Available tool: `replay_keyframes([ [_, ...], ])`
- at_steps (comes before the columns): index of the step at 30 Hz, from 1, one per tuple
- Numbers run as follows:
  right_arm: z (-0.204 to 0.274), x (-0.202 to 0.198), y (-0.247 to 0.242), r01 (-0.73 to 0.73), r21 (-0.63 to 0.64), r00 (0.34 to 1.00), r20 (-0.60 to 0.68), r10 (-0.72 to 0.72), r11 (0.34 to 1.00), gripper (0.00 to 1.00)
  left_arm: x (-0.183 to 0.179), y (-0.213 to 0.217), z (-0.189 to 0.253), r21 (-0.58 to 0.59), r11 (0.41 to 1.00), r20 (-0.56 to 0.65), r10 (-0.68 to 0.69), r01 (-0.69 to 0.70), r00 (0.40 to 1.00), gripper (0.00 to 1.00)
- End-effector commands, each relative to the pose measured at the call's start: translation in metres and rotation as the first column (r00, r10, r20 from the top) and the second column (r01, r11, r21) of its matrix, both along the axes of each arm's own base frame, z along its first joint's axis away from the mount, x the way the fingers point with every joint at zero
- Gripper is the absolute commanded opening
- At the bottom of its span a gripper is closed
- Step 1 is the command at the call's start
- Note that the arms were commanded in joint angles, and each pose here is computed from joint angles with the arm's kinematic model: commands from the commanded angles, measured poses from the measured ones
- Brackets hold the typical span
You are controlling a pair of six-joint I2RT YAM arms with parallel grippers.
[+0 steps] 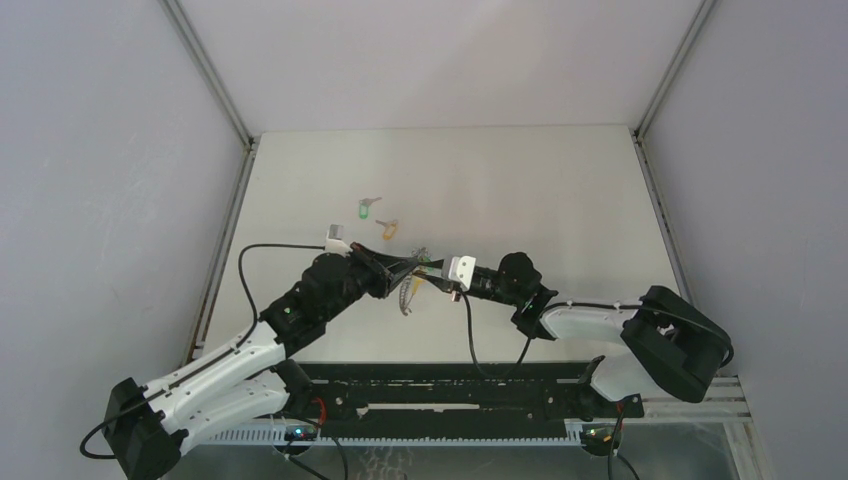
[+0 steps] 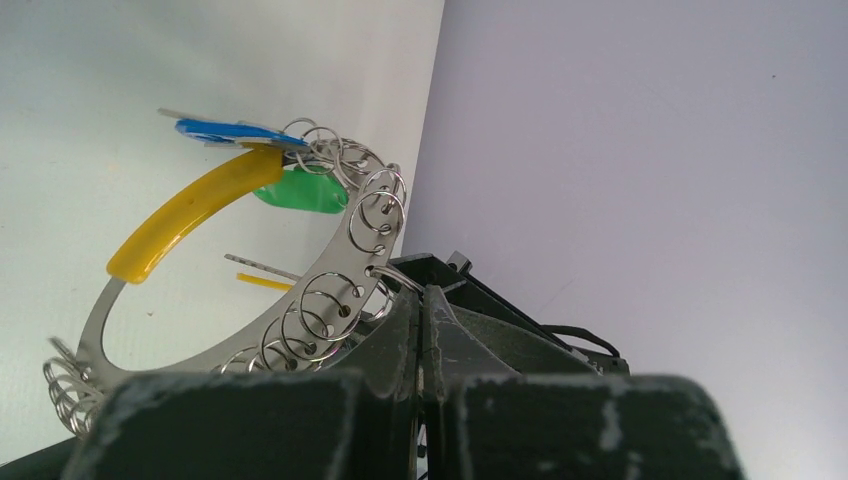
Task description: Put the keys on the keyring
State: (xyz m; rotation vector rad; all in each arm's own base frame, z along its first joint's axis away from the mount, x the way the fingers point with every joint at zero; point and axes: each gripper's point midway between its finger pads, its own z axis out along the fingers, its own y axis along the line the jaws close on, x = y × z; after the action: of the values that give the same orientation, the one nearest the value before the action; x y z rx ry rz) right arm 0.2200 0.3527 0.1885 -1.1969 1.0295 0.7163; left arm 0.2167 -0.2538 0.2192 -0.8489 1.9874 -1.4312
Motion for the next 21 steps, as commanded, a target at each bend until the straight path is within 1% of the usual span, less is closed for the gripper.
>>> replay_keyframes([
  [1, 0.046, 0.002, 0.0, -0.012, 0.101, 0.998, 0.069, 0.005, 0.995, 0.14, -0.006, -0.007, 0.001, -0.034, 0.998, 0.0, -0.047, 0.047, 0.999, 0.0],
  [5, 0.055, 0.001, -0.002, -0.021, 0.129, 0.998, 0.065, 0.013, 0.991, 0.12, -0.007, -0.007, -0.001, -0.031, 0.998, -0.004, -0.046, 0.046, 0.999, 0.0],
  [9, 0.058, -0.001, -0.003, -0.043, 0.137, 0.997, 0.066, 0.035, 0.99, 0.0, -0.007, -0.007, -0.004, -0.028, 0.998, -0.007, -0.051, 0.05, 0.999, 0.0],
  [13, 0.052, -0.003, -0.004, -0.074, 0.108, 0.997, 0.037, 0.071, 0.991, 0.0, -0.007, -0.006, -0.009, -0.015, 0.999, -0.005, -0.048, 0.048, 0.999, 0.0],
  [17, 0.048, -0.005, -0.008, -0.103, 0.079, 0.995, 0.014, 0.102, 0.992, 0.0, -0.007, -0.004, -0.009, 0.001, 0.999, 0.03, -0.049, 0.049, 0.998, 0.0],
  [21, 0.046, -0.004, -0.01, -0.101, 0.059, 0.995, -0.021, 0.102, 0.993, 0.0, -0.006, -0.003, -0.009, 0.006, 0.999, 0.046, -0.048, 0.048, 0.998, 0.0],
])
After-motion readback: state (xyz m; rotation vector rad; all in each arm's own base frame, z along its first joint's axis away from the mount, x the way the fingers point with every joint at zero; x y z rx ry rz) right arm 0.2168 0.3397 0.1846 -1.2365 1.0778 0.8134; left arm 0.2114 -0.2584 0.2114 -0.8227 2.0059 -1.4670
